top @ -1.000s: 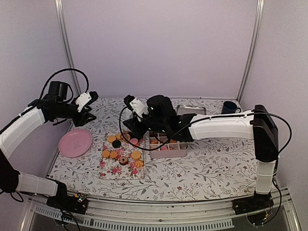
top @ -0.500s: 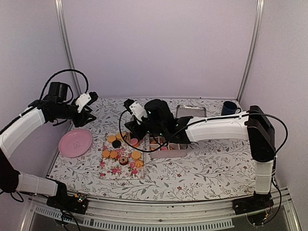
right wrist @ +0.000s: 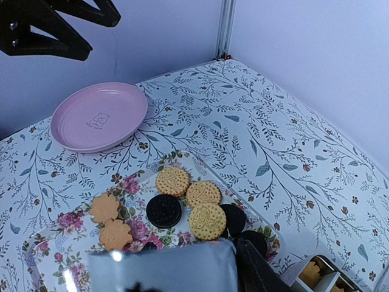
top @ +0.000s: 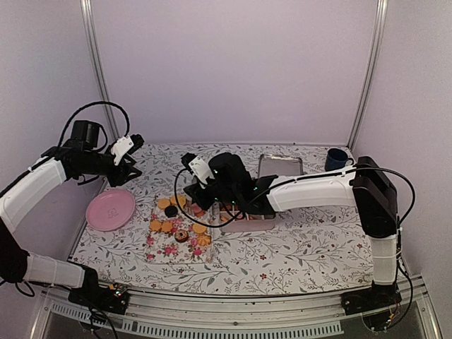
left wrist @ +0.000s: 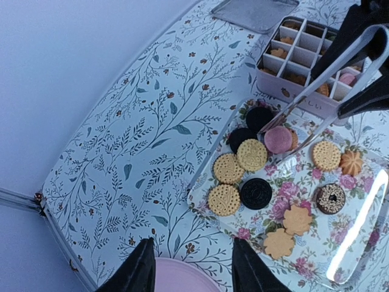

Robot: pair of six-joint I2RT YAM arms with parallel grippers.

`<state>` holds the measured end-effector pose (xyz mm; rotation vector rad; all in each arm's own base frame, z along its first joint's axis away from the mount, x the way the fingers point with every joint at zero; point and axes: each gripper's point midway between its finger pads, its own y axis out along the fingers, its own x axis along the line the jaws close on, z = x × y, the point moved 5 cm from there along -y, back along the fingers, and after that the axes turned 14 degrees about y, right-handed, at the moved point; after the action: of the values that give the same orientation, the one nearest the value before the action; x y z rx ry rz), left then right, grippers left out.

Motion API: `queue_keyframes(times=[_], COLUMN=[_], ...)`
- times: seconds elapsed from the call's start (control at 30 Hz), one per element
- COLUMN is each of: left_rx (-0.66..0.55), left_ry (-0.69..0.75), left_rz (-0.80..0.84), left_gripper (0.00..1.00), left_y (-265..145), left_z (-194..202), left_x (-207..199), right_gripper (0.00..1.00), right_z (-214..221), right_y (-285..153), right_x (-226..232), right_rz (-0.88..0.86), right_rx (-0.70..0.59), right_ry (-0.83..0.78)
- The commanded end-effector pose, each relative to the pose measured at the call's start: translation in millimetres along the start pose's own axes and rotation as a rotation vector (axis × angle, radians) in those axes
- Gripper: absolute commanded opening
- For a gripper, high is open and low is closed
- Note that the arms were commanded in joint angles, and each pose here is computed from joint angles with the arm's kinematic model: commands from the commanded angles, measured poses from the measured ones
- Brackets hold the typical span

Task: Pack the cookies
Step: Pick up the fake cookies from the plate.

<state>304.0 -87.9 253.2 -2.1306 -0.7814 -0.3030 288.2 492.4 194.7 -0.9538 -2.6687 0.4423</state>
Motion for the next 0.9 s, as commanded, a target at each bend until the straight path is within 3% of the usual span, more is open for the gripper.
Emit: queue_keyframes(times=[0.0,0.5,0.77,0.87], left_rx=[-0.020,-0.025,-0.025,-0.024], left_ry=[-0.010,-0.021,-0.021,-0.022], left_rz=[-0.010,-0.015,-0.018,-0.019], left_gripper=[0.43,0.41,0.41,0.40], left_y=[-0.8,-0.7,-1.8,-1.8], left_z=[-2.5,-3.1,-3.2,-2.9], left_x=[4.5,4.6,4.4,4.3], right_gripper=[0.41,0.39,0.39,0.34], right_z=[1.2,-4.8,-7.3,-1.9], right_y=[3.0,4.6,7.5,9.4], right_x=[-3.0,-16.1,-15.4,-14.7], right_rz=[0.013,0.095,0.060,0.048], right_rx=[-0.011,-0.023,-0.022,-0.006], right_ry=[0.016,-0.046,-0.034,-0.019])
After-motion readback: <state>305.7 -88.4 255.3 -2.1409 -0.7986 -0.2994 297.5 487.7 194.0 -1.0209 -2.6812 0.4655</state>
